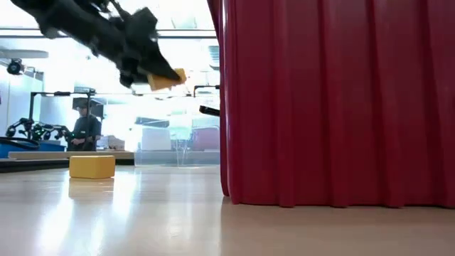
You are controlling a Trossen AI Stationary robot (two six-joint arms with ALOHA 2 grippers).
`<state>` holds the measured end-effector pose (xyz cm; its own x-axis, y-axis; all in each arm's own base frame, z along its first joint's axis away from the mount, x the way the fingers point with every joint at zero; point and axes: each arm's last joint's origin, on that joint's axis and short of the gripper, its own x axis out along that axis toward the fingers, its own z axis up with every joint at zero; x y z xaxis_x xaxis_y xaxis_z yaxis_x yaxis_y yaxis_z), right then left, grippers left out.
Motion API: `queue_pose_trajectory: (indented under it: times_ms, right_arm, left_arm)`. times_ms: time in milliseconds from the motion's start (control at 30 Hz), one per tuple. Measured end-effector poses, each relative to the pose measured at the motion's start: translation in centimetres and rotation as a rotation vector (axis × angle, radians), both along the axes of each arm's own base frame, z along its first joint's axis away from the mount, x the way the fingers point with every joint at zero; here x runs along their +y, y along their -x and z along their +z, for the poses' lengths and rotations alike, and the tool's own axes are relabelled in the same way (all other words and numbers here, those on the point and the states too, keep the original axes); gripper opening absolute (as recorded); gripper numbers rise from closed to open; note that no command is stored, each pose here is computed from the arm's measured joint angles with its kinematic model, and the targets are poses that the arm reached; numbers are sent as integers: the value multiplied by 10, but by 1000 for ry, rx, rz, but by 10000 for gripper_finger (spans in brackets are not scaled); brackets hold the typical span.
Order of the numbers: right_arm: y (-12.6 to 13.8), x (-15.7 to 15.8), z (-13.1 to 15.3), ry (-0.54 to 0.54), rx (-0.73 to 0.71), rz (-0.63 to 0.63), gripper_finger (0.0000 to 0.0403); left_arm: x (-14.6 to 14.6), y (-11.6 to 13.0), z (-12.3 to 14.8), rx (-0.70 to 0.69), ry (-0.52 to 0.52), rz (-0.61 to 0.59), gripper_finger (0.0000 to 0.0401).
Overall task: Sort blocks
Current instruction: Put the top yellow block into the bottom right of the red bin
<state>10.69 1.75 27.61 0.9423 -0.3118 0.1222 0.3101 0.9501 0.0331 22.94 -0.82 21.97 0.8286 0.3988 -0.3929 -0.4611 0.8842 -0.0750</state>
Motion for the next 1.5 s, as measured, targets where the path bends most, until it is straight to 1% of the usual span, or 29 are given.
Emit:
queue_pose_trajectory:
  times_ms: [67, 167, 333, 433, 533, 667, 800, 900, 967, 1167, 1267, 1367, 1500]
  right_arm:
    - [0, 1, 0, -9, -7, 30, 199]
    - [-2, 3, 1, -27, -23, 77, 196]
    - [-12, 7, 1, -25, -28, 121, 195]
    - [-21, 10, 2, -2, -36, 121, 195]
    - [-30, 13, 2, 26, -47, 119, 196]
    - [-42, 17, 5, 48, -60, 129, 196]
    - [-57, 19, 11, 61, -27, 130, 197]
    - [-71, 20, 17, 69, -9, 156, 201]
    - [-80, 20, 21, 75, 3, 169, 205]
    - [-106, 15, 23, 83, 47, 190, 217]
    - [-115, 11, 23, 61, 31, 242, 223]
    - [-121, 8, 24, 41, -26, 291, 227]
    - [-126, 6, 23, 23, -51, 331, 229]
  left_arm:
    - [-2, 5, 12, -70, -5, 4, 110]
    - [-6, 7, 30, -203, -32, -37, 110]
    - [-13, 4, 56, -440, -87, -181, 110]
    - [-15, 1, 64, -552, -106, -244, 110]
    - [-17, -2, 69, -630, -123, -289, 110]
    - [-19, -10, 65, -654, -125, -303, 110]
    - [-21, -18, 60, -693, -120, -326, 110]
    - [-23, -29, 59, -691, -114, -346, 110]
    - [-24, -38, 62, -692, -115, -349, 110]
    - [-30, -66, 75, -703, -149, -421, 110]
    - [-32, -81, 78, -661, -163, -426, 110]
    - [-34, -96, 78, -624, -162, -428, 110]
    - [-35, -111, 78, -618, -161, -427, 110]
